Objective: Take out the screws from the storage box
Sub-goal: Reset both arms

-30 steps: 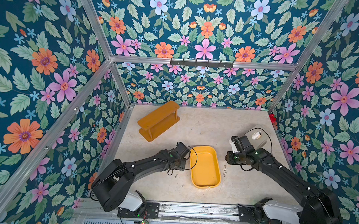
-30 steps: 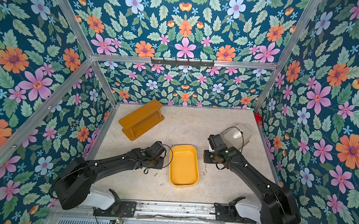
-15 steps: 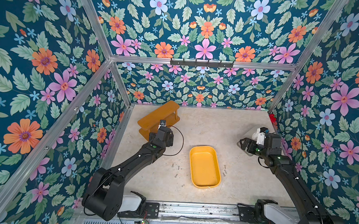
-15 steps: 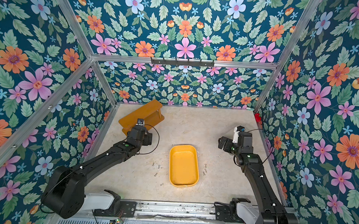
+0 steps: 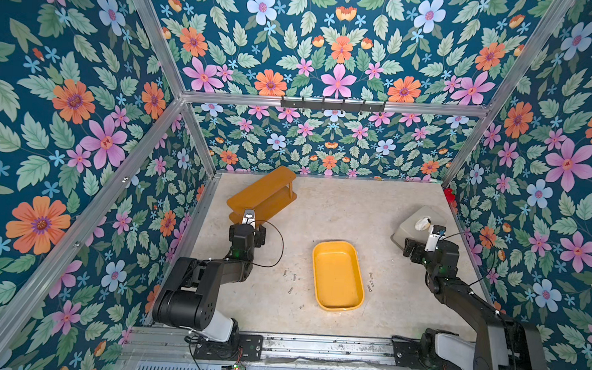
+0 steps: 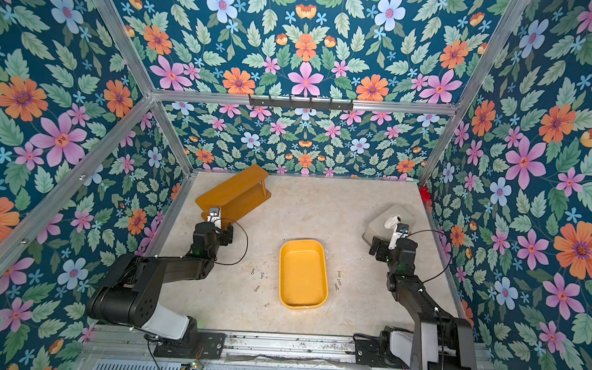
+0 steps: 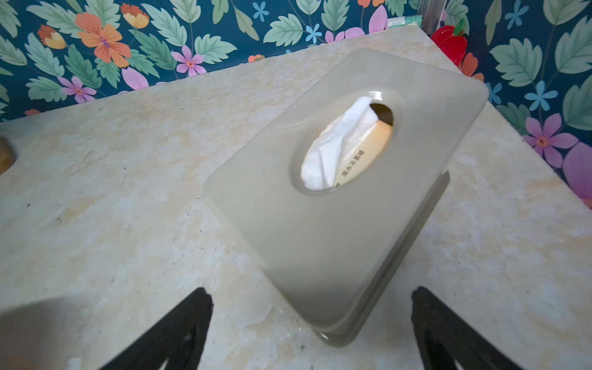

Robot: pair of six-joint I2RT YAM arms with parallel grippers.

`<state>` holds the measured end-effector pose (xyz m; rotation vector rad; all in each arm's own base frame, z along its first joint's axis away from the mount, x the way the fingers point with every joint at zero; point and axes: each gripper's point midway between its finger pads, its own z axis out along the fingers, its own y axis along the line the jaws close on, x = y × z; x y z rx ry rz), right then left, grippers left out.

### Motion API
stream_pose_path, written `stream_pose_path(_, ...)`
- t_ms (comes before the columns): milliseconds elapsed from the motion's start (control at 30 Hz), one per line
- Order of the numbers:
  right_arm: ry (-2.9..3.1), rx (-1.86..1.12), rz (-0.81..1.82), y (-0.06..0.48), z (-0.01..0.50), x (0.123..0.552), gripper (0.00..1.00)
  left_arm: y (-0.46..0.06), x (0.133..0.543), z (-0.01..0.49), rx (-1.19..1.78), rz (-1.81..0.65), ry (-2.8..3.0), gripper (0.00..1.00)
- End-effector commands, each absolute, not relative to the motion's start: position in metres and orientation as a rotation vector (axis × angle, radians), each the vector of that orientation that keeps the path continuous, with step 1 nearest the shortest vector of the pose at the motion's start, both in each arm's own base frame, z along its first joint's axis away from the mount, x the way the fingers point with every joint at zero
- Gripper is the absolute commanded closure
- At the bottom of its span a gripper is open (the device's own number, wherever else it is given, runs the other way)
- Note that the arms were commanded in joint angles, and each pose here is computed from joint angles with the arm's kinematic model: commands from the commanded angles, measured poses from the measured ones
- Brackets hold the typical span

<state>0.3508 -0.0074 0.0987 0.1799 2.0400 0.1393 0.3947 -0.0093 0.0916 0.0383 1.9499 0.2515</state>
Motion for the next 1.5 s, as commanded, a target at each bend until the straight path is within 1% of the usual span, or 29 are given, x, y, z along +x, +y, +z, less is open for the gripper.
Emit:
stream_pose_path(0,1.885,0.160,0.147,-0.007,0.125,0.369,0.00,-0.011,0.405,0.113,0.035,0.222,1.848,0.14)
stream_pose_path(133,1.838,0.174,0.118,-0.012,0.118,0.367,0.00,-0.008,0.405,0.113,0.023,0.203,1.847,0.12)
stream_pose_path(167,1.839,0.188,0.111,-0.014,0.113,0.367,0.00,-0.008,0.406,0.113,0.024,0.203,1.851,0.02)
stream_pose_path(200,1.843,0.188,0.114,-0.014,0.109,0.369,0.00,-0.008,0.407,0.112,0.023,0.200,1.853,0.01)
stream_pose_path(367,1.878,0.173,0.119,-0.012,0.101,0.375,0.00,-0.006,0.412,0.110,0.019,0.172,1.874,0.01)
stream_pose_path(467,1.868,0.184,0.116,-0.014,0.101,0.375,0.00,0.014,0.425,0.101,-0.073,0.153,1.925,0.01)
stream_pose_path(567,1.866,0.184,0.114,-0.014,0.102,0.376,0.00,0.016,0.426,0.098,-0.079,0.113,1.944,0.01)
stream_pose_path(700,1.869,0.183,0.113,-0.014,0.101,0.375,0.00,0.013,0.419,0.101,-0.060,0.092,1.910,0.01)
stream_pose_path(833,1.868,0.183,0.114,-0.014,0.102,0.376,0.00,0.015,0.391,0.103,-0.077,0.087,1.811,0.01)
stream_pose_path(867,1.869,0.183,0.114,-0.014,0.101,0.375,0.00,0.020,0.388,0.114,-0.100,0.109,1.718,0.01)
stream_pose_path(933,1.869,0.183,0.113,-0.014,0.101,0.375,0.00,0.021,0.390,0.106,-0.112,0.113,1.787,0.01)
stream_pose_path(1000,1.868,0.182,0.114,-0.014,0.102,0.376,0.00,0.021,0.390,0.113,-0.112,0.115,1.742,0.01)
stream_pose_path(1467,1.868,0.183,0.113,-0.014,0.102,0.376,0.00,0.021,0.389,0.110,-0.110,0.113,1.761,0.01)
